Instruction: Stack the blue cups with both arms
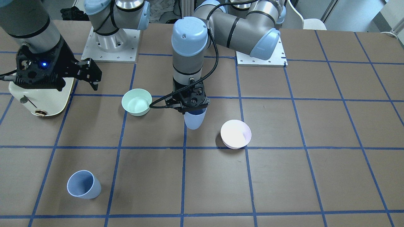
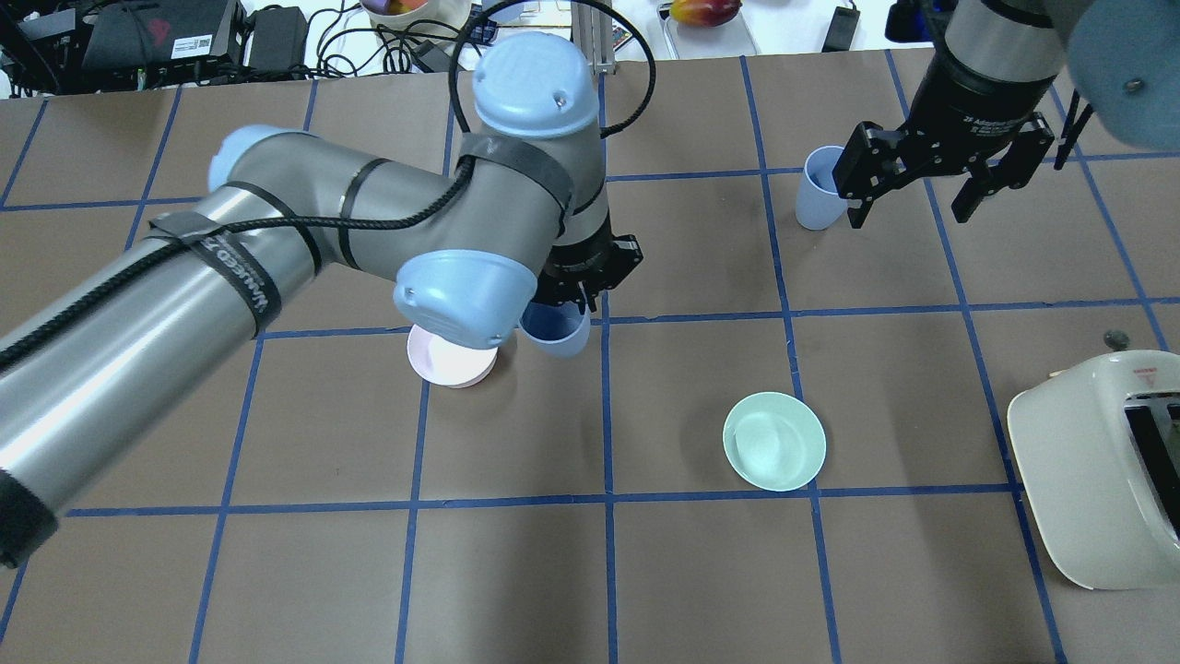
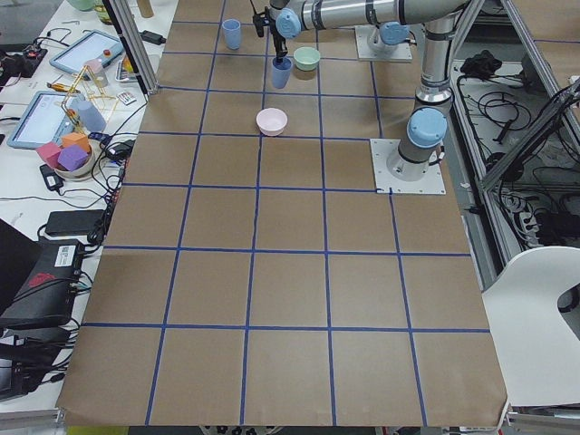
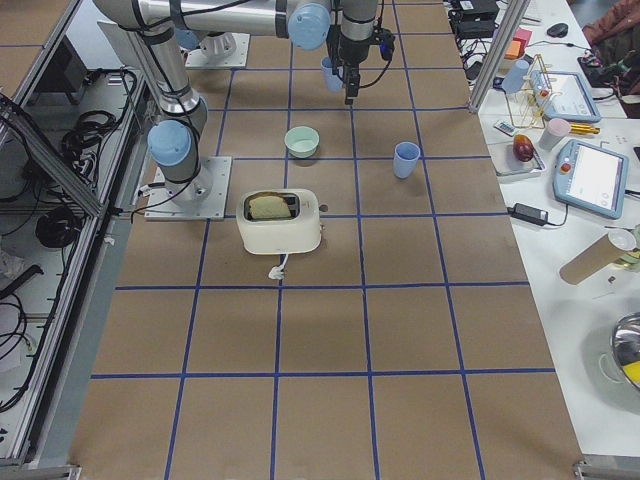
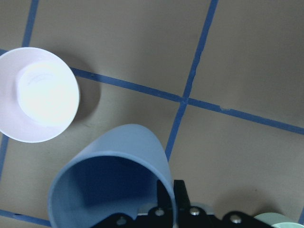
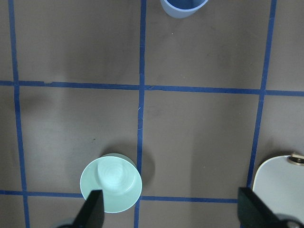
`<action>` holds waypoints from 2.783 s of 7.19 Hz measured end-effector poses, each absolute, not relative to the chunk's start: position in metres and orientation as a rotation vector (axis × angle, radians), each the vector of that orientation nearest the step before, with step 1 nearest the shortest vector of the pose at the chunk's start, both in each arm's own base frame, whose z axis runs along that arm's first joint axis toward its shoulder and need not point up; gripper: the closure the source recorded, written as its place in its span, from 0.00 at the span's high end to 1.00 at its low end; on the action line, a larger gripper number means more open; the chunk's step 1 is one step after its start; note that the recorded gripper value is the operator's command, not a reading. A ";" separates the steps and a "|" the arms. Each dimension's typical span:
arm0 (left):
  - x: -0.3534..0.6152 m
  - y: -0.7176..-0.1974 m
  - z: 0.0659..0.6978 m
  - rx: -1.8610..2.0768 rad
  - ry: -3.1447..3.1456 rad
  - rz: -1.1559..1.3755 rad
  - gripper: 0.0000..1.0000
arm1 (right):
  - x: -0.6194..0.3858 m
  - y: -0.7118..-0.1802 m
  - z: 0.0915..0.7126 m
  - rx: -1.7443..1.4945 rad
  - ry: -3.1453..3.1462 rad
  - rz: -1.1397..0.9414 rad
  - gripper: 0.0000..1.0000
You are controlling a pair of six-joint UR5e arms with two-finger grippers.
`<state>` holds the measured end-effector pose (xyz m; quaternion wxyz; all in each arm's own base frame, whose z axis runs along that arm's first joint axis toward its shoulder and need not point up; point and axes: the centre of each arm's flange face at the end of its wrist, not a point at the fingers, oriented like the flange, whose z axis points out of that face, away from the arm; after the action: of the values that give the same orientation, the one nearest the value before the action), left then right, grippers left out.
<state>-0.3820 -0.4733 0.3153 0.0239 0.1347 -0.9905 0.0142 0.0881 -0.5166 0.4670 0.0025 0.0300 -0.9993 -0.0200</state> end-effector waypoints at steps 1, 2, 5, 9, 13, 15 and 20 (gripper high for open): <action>-0.398 -0.467 0.300 0.393 -3.070 0.036 0.00 | 0.083 -0.527 0.454 0.109 -3.132 -0.084 1.00; -0.407 -0.463 0.286 0.377 -3.082 0.015 0.00 | 0.073 -0.541 0.439 0.100 -3.118 -0.092 1.00; -0.414 -0.460 0.260 0.366 -3.112 -0.037 0.26 | 0.047 -0.589 0.397 0.061 -3.079 -0.008 1.00; -0.412 -0.463 0.256 0.287 -3.132 -0.039 1.00 | 0.039 -0.643 0.346 0.150 -3.058 0.168 1.00; -0.341 -0.527 0.380 0.230 -3.100 0.065 1.00 | 0.030 -0.705 0.324 0.141 -3.053 0.221 1.00; -0.271 -0.549 0.443 0.023 -3.090 0.085 1.00 | 0.028 -0.714 0.310 0.132 -3.057 0.200 1.00; -0.199 -0.508 0.511 -0.261 -3.081 0.200 1.00 | 0.024 -0.711 0.261 0.125 -3.083 0.014 0.38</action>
<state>-0.1991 -0.5080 0.5111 0.0216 -0.0844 -0.9941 0.0645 0.0238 -0.7112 0.2608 0.0280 0.0404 -0.9988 0.0047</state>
